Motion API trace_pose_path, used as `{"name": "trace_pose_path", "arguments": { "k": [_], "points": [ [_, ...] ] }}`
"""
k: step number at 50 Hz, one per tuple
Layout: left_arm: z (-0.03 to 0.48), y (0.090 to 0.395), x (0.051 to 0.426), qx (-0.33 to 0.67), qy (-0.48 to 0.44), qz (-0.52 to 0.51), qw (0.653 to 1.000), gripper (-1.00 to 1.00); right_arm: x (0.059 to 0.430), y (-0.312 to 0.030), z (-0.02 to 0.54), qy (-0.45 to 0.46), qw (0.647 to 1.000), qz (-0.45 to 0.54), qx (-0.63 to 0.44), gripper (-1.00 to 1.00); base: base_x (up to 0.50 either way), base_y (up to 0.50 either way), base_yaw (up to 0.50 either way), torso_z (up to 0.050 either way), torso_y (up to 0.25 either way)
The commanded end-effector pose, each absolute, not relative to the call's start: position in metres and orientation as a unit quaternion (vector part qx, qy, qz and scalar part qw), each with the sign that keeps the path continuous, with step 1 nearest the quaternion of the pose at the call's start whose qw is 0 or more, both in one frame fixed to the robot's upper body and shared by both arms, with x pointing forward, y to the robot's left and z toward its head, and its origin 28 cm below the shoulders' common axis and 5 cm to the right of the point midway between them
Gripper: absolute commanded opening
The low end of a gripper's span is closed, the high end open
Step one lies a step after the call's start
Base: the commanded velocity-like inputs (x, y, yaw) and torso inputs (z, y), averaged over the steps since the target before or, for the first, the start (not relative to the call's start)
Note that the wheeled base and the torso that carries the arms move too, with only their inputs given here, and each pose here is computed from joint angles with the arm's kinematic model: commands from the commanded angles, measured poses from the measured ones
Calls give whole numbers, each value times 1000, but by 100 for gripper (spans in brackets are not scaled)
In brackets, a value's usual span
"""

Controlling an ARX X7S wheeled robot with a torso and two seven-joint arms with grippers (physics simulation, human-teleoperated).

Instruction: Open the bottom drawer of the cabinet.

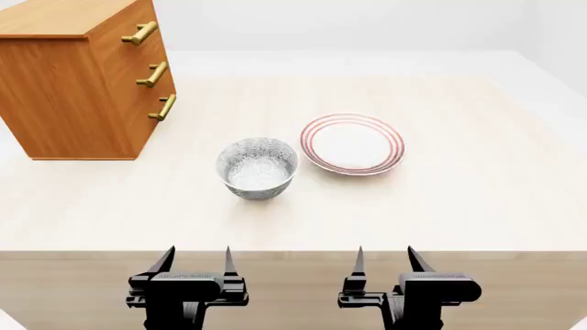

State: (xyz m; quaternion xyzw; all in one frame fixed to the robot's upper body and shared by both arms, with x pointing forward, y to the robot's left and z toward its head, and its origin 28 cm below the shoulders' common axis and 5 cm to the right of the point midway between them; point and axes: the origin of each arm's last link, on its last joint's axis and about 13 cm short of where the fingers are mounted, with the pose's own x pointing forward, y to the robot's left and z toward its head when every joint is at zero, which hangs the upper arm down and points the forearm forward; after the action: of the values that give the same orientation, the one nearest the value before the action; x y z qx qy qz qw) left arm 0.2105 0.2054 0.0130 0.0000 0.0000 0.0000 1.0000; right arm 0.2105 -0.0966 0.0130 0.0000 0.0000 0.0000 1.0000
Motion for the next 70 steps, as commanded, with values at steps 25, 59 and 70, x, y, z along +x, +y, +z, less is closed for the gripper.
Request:
{"name": "trace_pose_path", "arguments": {
  "k": [25,59,70],
  "points": [
    [13,209,214,17,0,2,1000,100,215,-94,19,11,1000,-11,-16,100,0,267,0,0,0],
    [111,216,252,22,-37,-11,999,100,246,-106,129,-37,999,1,-33,100,200,-36,0,0,0],
    [111,216,253,23,-37,-11,999,100,246,-106,129,-39,999,3,-33,100,500,0,0,0,0]
  ]
}}
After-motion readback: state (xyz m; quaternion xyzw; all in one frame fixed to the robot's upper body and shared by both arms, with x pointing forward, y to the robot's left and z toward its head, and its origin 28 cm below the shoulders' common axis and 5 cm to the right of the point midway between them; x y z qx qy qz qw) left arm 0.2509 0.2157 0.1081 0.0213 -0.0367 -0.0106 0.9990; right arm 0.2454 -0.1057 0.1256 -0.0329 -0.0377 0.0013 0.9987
